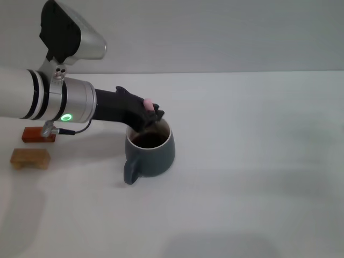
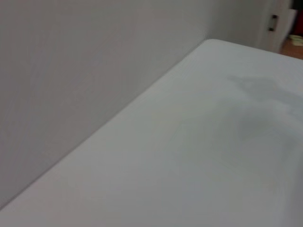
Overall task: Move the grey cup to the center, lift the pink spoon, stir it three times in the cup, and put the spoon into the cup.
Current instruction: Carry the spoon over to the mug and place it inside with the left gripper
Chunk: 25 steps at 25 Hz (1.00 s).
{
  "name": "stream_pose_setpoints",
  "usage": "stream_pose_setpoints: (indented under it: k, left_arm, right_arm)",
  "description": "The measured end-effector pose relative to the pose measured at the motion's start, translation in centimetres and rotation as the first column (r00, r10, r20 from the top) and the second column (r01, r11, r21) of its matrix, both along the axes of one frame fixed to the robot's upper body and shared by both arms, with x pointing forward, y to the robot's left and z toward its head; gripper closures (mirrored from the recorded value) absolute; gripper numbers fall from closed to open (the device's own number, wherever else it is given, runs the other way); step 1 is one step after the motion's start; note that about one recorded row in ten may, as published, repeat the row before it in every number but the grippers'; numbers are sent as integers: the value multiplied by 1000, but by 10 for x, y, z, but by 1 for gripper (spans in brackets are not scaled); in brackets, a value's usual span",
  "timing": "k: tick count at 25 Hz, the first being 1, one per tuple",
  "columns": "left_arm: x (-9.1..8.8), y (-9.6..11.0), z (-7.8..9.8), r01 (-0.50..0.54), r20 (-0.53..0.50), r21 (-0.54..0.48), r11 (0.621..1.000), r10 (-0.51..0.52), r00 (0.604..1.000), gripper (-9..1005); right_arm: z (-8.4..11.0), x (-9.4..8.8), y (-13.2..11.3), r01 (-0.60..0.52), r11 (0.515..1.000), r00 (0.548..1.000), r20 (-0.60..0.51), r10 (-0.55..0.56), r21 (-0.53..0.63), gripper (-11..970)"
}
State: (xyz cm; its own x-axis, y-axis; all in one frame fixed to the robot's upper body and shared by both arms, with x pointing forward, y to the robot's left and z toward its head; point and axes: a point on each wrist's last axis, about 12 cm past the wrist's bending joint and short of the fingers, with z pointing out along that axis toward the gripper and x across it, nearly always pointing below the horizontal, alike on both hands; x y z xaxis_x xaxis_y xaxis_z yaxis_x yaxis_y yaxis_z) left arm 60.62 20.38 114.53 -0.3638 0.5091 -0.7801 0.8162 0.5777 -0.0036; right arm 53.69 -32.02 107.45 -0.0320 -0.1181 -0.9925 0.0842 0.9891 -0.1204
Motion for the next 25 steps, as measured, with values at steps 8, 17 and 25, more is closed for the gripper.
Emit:
stream_pose_setpoints:
  k: [8, 17, 25]
  left_arm:
    - [3, 7, -2, -27, 3, 13, 1000, 27, 1000, 856]
    - [-7, 17, -2, -22, -37, 53, 998, 24, 999, 856]
    - [-15, 36, 0, -56, -54, 45, 997, 58, 997, 855]
  right_arm:
    - [0, 0, -1, 1, 1000, 1000, 0, -1, -2, 908]
    - [1, 0, -1, 0, 1000, 1000, 0, 0, -5, 909]
    - [1, 1, 0, -4, 1000, 1000, 2, 4, -6, 909]
